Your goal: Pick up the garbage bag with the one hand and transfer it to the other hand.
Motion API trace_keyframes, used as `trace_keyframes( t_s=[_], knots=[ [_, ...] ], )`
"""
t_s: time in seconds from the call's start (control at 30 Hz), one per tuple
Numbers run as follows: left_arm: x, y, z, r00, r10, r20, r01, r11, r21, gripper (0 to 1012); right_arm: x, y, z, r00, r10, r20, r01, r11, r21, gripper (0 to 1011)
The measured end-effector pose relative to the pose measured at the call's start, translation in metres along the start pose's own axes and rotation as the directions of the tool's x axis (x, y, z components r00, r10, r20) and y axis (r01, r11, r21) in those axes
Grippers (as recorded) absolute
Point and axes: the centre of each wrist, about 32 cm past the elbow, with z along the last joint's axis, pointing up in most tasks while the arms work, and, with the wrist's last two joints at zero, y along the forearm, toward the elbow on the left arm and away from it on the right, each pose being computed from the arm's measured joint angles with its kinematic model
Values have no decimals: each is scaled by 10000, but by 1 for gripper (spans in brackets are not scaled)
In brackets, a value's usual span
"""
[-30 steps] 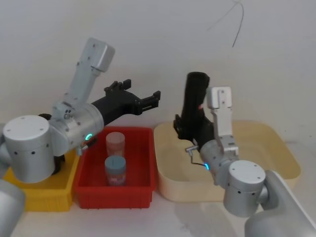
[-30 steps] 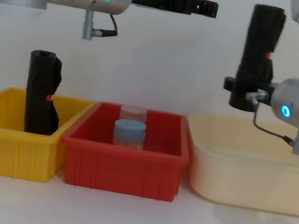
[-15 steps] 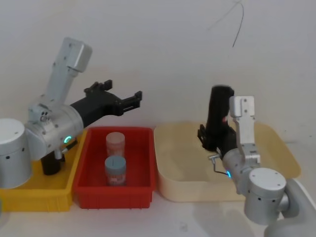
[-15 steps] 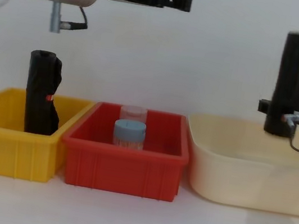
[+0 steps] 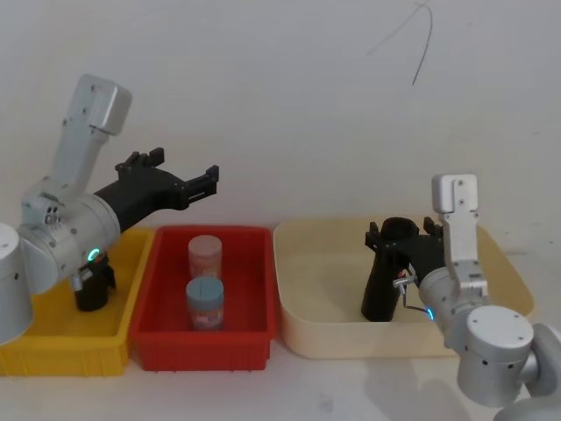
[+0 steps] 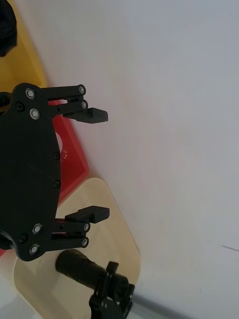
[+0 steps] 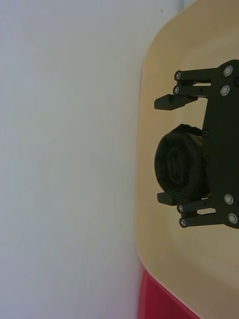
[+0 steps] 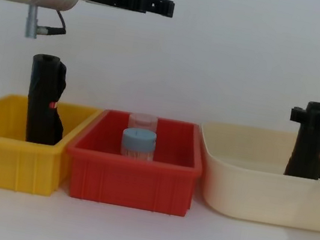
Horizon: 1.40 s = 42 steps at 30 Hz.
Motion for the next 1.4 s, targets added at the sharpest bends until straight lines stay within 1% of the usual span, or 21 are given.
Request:
trace_keyframes(
  t_s=[0.23, 0.4, 0.43, 0.57, 0.6, 0.7, 0.77, 0.87, 0.93, 1.07, 1.17, 1.2, 1.23, 1.27, 1.33, 1.37, 1.4],
  knots=[
    [21, 27, -13, 9998, 176, 14, -176, 9998, 49, 1001, 62, -56, 44, 10000, 7, -14, -7, 9997, 247, 1001],
    [30, 40, -18, 9997, 258, 20, -259, 9996, 70, 1001, 119, -128, 139, 9999, 108, -107, -102, 9982, 585, 1001],
    [31, 41, -19, 9996, 268, 21, -269, 9996, 73, 1001, 137, -159, 177, 9997, 179, -140, -169, 9975, 690, 1001],
    [36, 48, -23, 9995, 313, 25, -314, 9995, 88, 1001, 173, -246, 263, 9990, 405, -192, -386, 9951, 908, 1001],
    [37, 49, -23, 9995, 319, 27, -319, 9995, 88, 1001, 173, -246, 263, 9990, 405, -192, -386, 9951, 908, 1001],
    [39, 52, -24, 9994, 339, 30, -340, 9994, 96, 1001, 202, -346, 342, 9969, 756, -198, -731, 9917, 1061, 1001],
    [40, 53, -25, 9994, 349, 31, -349, 9993, 99, 1001, 212, -387, 363, 9958, 897, -177, -873, 9903, 1082, 1001],
    [42, 55, -26, 9993, 363, 34, -363, 9993, 103, 1001, 224, -494, 411, 9909, 1341, -72, -1326, 9853, 1076, 1001],
    [42, 55, -26, 9993, 368, 35, -368, 9993, 105, 1001, 223, -530, 426, 9880, 1545, -29, -1534, 9828, 1033, 1001],
    [44, 57, -27, 9993, 380, 35, -380, 9992, 106, 1001, 194, -627, 454, 9782, 2073, 144, -2077, 9737, 933, 1002],
    [44, 59, -26, 9992, 386, 37, -386, 9992, 104, 1001, 142, -708, 478, 9645, 2618, 338, -2637, 9613, 800, 1002],
    [45, 59, -26, 9992, 388, 36, -388, 9992, 104, 1001, 142, -708, 478, 9645, 2618, 338, -2637, 9613, 800, 1001],
    [45, 59, -27, 9992, 391, 36, -391, 9992, 105, 1001, 111, -739, 487, 9576, 2849, 435, -2876, 9548, 757, 1001],
    [45, 60, -26, 9992, 392, 36, -392, 9992, 104, 1001, 97, -751, 489, 9539, 2962, 473, -2990, 9515, 723, 1001],
    [46, 60, -27, 9992, 397, 35, -397, 9992, 105, 1001, 44, -784, 497, 9422, 3295, 604, -3330, 9408, 632, 1001],
    [47, 61, -28, 9992, 401, 36, -401, 9991, 107, 1001, 44, -784, 497, 9422, 3295, 604, -3330, 9408, 632, 1001],
    [47, 61, -28, 9992, 401, 35, -401, 9991, 107, 1001, 5, -802, 505, 9341, 3505, 683, -3545, 9333, 580, 1001]
  ],
)
